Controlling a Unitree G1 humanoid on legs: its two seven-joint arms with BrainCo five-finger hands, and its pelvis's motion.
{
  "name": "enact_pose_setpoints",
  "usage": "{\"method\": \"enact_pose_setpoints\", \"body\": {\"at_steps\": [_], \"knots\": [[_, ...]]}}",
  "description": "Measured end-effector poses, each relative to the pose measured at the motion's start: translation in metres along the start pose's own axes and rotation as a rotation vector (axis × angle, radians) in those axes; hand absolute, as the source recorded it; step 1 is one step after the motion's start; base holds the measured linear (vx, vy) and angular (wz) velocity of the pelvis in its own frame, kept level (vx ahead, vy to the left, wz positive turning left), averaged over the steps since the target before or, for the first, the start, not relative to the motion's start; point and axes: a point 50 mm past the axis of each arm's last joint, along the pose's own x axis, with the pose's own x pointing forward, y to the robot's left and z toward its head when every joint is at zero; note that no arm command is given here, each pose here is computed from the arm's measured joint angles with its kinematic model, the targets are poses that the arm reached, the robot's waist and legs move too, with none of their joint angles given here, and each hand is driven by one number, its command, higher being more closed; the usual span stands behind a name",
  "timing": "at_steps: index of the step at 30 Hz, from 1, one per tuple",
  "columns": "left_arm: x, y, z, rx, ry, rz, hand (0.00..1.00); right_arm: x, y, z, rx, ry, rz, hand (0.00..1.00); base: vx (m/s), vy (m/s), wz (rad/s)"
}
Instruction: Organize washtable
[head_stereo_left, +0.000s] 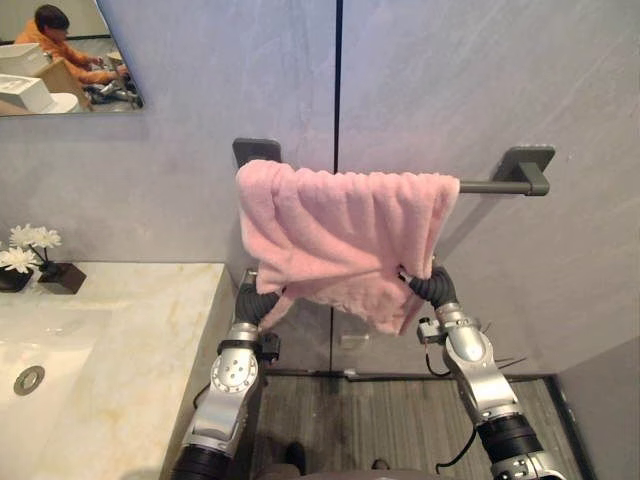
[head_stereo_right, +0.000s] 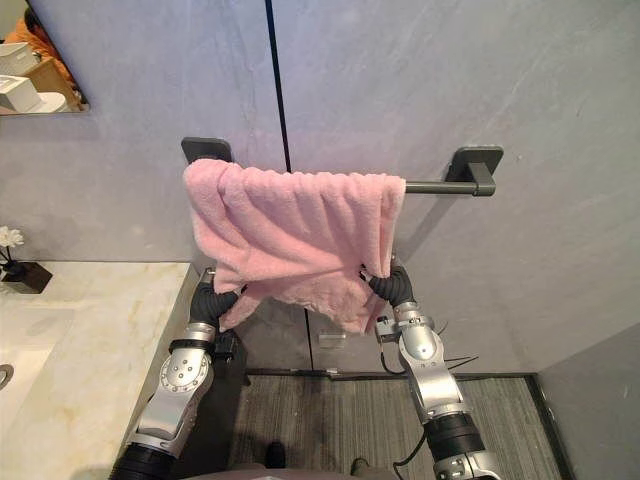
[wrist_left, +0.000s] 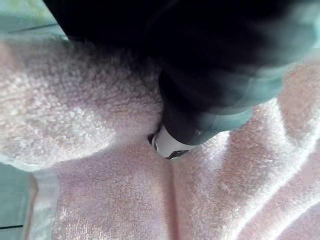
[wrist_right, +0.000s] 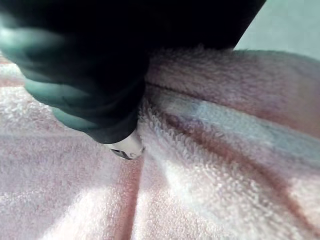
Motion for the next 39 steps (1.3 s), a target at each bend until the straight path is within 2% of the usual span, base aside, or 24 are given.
{"method": "enact_pose_setpoints", "body": {"at_steps": [20, 31, 32, 39], "knots": [[-0.005, -0.015, -0.012, -0.085, 0.066, -0.04, 1.0, -0.005, -0.008, -0.008, 0.063, 0.023, -0.087, 1.0, 0.0, -0.003, -0.04], [-0.011, -0.014, -0.037, -0.086, 0.175, -0.023, 1.0, -0.001, 0.009, -0.024, 0.152, 0.092, -0.103, 1.0, -0.02, -0.004, 0.04], [-0.012, -0.013, -0.04, -0.09, 0.188, -0.019, 0.0, 0.0, 0.011, -0.025, 0.161, 0.097, -0.104, 0.0, -0.02, -0.014, 0.08], [-0.016, -0.004, -0.053, -0.131, 0.253, 0.05, 0.0, -0.004, 0.01, -0.047, 0.15, 0.201, -0.158, 0.0, -0.01, -0.01, 0.04]]}}
